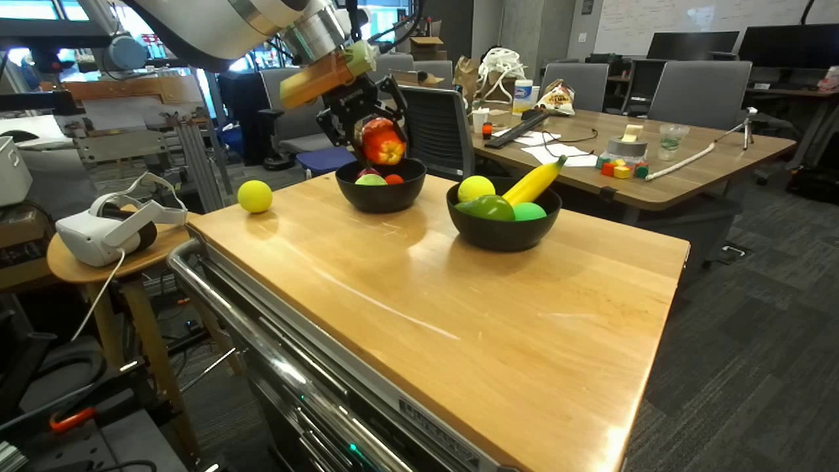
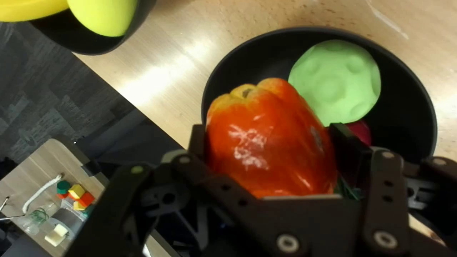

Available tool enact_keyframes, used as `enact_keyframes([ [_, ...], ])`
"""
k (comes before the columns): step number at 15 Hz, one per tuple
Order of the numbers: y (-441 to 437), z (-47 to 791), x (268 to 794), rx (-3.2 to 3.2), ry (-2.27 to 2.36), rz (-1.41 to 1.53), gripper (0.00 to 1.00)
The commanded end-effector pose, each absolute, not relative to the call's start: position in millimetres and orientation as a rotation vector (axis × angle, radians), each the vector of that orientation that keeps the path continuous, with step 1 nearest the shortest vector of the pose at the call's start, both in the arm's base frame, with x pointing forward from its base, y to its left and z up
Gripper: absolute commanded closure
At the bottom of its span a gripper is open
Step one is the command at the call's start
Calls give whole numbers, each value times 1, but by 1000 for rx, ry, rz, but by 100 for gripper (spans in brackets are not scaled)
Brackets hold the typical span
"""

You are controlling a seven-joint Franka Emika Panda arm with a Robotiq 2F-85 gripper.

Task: Take the fruit toys from the table and put them in the two black bowls on the table

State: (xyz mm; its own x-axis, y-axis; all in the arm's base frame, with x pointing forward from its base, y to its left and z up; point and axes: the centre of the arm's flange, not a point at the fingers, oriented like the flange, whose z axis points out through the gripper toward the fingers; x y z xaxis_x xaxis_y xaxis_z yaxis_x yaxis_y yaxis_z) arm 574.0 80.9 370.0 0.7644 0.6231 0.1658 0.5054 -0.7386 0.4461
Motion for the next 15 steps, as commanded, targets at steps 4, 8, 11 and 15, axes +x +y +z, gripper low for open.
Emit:
enact_keyframes([
  [4,107,344,614,2603,856,378,21],
  [8,113,350,611,2624,870,330,0],
  [11,124,370,588,2624,846,210,0],
  [15,139,404,538,2688,989,127,0],
])
